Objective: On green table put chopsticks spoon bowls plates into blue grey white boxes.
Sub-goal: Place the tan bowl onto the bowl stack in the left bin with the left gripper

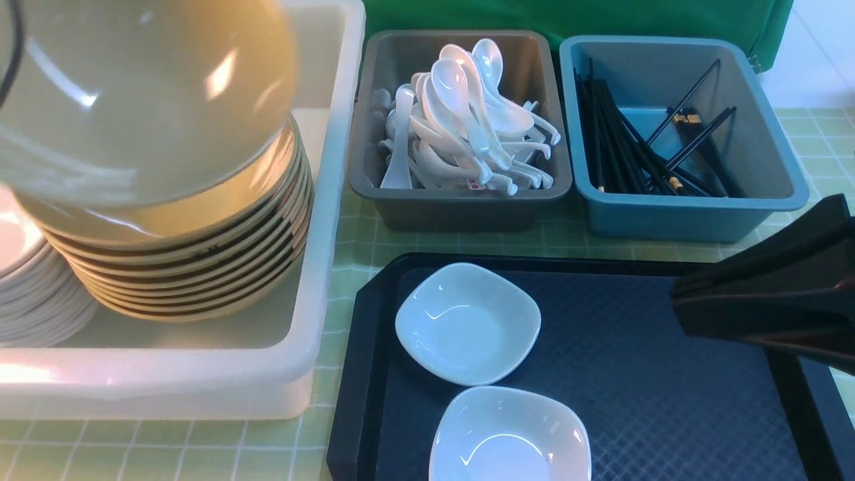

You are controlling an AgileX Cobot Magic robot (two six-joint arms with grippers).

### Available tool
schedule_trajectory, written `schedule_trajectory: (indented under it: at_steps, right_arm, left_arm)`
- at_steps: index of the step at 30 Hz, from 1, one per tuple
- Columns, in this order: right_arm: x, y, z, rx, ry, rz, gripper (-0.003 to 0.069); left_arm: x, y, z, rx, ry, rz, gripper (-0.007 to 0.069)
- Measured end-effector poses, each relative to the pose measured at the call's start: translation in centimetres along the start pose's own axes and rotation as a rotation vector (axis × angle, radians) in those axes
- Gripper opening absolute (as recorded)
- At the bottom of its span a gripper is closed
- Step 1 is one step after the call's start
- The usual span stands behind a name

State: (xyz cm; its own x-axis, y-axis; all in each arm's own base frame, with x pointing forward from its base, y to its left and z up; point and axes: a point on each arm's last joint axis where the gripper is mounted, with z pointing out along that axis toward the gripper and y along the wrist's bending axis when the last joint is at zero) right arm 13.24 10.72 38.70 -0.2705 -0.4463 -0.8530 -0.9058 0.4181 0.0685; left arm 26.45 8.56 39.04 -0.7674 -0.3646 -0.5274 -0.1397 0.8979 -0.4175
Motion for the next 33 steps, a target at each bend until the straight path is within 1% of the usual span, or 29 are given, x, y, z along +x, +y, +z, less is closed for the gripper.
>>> schedule_trajectory:
  at_steps: [1, 4, 7, 10, 13, 14, 16, 17, 23, 24, 25, 26, 27, 30, 31, 33]
  right_arm:
    - [0.0, 0.2, 0.1, -0.011, 0.001, -0.007, 0.0042]
    - [-0.1, 0.8, 0.3, -0.048, 0.005, -0.031, 0.0045]
    - [-0.2, 1.2, 0.5, -0.069, 0.006, -0.048, 0.0047]
    - [-0.2, 1.3, 0.5, -0.076, 0.006, -0.051, 0.0047]
    - [-0.2, 1.3, 0.5, -0.075, 0.005, -0.051, 0.0047]
    - [-0.2, 1.3, 0.5, -0.075, 0.005, -0.051, 0.0047]
    - [-0.2, 1.3, 0.5, -0.077, 0.006, -0.051, 0.0047]
    - [-0.2, 1.3, 0.5, -0.078, 0.006, -0.051, 0.0047]
    - [0.0, 1.6, 0.5, -0.109, 0.03, -0.052, 0.0057]
    - [0.0, 1.6, 0.5, -0.112, 0.031, -0.051, 0.0057]
    - [0.1, 1.7, 0.5, -0.116, 0.035, -0.05, 0.0059]
    - [0.1, 1.7, 0.5, -0.118, 0.036, -0.051, 0.006]
    - [0.1, 1.7, 0.5, -0.119, 0.037, -0.051, 0.0061]
    - [0.1, 1.7, 0.5, -0.122, 0.04, -0.05, 0.0066]
    - [0.1, 1.7, 0.5, -0.124, 0.041, -0.05, 0.0068]
    - [0.2, 1.8, 0.5, -0.13, 0.046, -0.05, 0.0069]
  left_arm:
    - [0.4, 1.3, 1.0, -0.026, 0.0, -0.068, 0.0017]
    - [1.3, 2.8, 3.2, -0.045, 0.007, -0.158, 0.0017]
    - [1.8, 3.1, 4.3, -0.042, 0.023, -0.201, 0.0018]
    - [1.8, 3.2, 4.6, -0.045, 0.015, -0.23, 0.0022]
    - [1.8, 3.1, 4.6, -0.039, 0.008, -0.259, 0.0063]
    - [1.8, 2.8, 4.7, -0.036, 0.007, -0.26, 0.0092]
    - [1.8, 2.2, 5.0, -0.034, 0.012, -0.237, 0.0178]
    - [1.9, 1.9, 5.2, -0.04, 0.015, -0.229, 0.0205]
    - [1.5, 0.2, 4.9, -0.099, 0.001, -0.165, 0.0526]
    - [1.4, 0.2, 4.7, -0.103, -0.004, -0.166, 0.0535]
    - [1.0, 0.1, 4.1, -0.127, -0.022, -0.155, 0.0587]
    - [0.6, -0.1, 3.5, -0.146, -0.037, -0.142, 0.0623]
    - [0.4, -0.2, 2.8, -0.159, -0.047, -0.124, 0.065]
    - [-0.4, -1.4, 0.6, -0.155, -0.074, -0.075, 0.0664]
    - [-0.6, -2.4, -0.6, -0.134, -0.085, -0.03, 0.0664]
    - [-0.1, -4.8, -1.8, -0.058, -0.072, 0.066, 0.0664]
